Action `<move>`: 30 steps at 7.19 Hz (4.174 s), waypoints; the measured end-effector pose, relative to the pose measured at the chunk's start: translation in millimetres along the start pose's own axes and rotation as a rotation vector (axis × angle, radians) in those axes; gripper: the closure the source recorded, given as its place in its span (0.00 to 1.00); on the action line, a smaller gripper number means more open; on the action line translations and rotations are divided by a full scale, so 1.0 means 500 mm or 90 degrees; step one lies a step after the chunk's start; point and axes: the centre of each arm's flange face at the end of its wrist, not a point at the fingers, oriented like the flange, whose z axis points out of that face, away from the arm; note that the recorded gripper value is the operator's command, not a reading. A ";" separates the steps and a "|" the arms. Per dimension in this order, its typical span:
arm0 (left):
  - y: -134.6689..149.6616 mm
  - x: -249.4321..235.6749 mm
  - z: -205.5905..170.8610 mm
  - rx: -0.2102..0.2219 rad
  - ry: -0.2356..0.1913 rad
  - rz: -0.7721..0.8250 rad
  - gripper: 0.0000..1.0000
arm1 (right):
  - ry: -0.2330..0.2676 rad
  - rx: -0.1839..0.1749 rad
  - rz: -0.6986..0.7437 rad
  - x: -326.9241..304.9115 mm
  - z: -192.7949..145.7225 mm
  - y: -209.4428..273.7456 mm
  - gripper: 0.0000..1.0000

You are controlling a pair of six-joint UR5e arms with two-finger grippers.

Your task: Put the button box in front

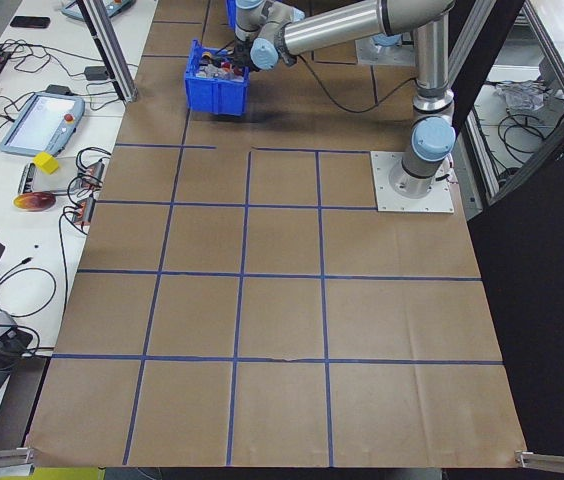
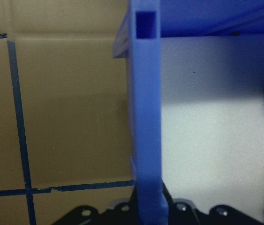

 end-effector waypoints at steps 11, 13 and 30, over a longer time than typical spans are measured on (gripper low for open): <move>-0.005 0.062 0.040 0.002 -0.004 0.061 0.03 | -0.018 -0.003 -0.017 -0.007 0.019 0.006 0.91; -0.024 0.048 -0.071 0.010 -0.016 0.166 0.02 | -0.022 -0.002 -0.016 -0.011 0.018 0.005 0.92; -0.254 -0.257 -0.503 0.043 -0.158 1.056 0.00 | -0.012 0.011 -0.020 -0.317 0.064 -0.581 0.90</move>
